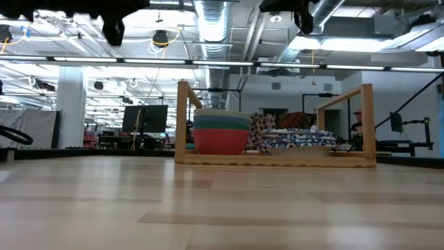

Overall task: Place and stack bowls onto a shelf
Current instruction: Return to Home Position

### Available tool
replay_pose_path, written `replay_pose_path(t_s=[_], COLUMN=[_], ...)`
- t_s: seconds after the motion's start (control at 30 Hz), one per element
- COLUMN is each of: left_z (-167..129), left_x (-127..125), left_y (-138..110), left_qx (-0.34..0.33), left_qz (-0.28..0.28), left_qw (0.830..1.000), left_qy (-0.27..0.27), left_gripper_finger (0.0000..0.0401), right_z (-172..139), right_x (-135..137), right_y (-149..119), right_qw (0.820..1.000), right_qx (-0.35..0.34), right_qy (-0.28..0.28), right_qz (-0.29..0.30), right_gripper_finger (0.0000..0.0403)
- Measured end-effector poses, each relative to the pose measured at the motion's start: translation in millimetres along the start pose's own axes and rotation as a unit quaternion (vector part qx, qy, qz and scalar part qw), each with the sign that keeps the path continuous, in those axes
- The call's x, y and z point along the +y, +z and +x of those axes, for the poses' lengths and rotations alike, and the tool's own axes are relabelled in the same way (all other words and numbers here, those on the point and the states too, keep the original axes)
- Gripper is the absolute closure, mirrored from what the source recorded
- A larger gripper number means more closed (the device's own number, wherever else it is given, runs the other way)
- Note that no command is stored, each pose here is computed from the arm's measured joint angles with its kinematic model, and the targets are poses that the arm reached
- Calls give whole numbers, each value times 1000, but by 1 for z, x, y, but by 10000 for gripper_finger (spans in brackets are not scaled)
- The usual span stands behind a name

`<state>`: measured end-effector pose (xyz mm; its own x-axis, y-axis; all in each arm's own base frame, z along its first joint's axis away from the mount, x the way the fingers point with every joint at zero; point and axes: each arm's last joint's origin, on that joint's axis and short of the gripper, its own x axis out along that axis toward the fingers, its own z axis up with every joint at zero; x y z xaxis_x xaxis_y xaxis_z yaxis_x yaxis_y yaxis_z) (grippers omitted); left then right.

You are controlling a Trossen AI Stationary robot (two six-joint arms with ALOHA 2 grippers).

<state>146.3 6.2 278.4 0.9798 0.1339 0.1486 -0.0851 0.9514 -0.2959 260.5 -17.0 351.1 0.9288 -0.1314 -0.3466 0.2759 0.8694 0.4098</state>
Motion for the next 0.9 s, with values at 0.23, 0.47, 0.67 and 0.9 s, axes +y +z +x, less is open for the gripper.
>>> replay_pose_path(t_s=[0.23, 0.47, 0.67, 0.9], left_z=[-29, -49, -58, -61], left_x=[12, 22, 27, 28], left_y=[-30, -58, -69, -67], left_qx=[-32, -60, -69, -83], left_qz=[-12, -51, -66, -87], left_qw=[999, 996, 995, 993], left_qy=[-22, -32, -21, -18], left_gripper_finger=[401, 401, 401, 401], right_z=[-2, -3, -12, -34], right_x=[4, 7, 17, 22], right_y=[0, -2, -8, -27], right_qw=[998, 997, 995, 989], right_qx=[14, 24, 45, 107], right_qy=[48, 66, 86, 92], right_qz=[-31, -21, -29, -46], right_gripper_finger=[388, 384, 384, 384])
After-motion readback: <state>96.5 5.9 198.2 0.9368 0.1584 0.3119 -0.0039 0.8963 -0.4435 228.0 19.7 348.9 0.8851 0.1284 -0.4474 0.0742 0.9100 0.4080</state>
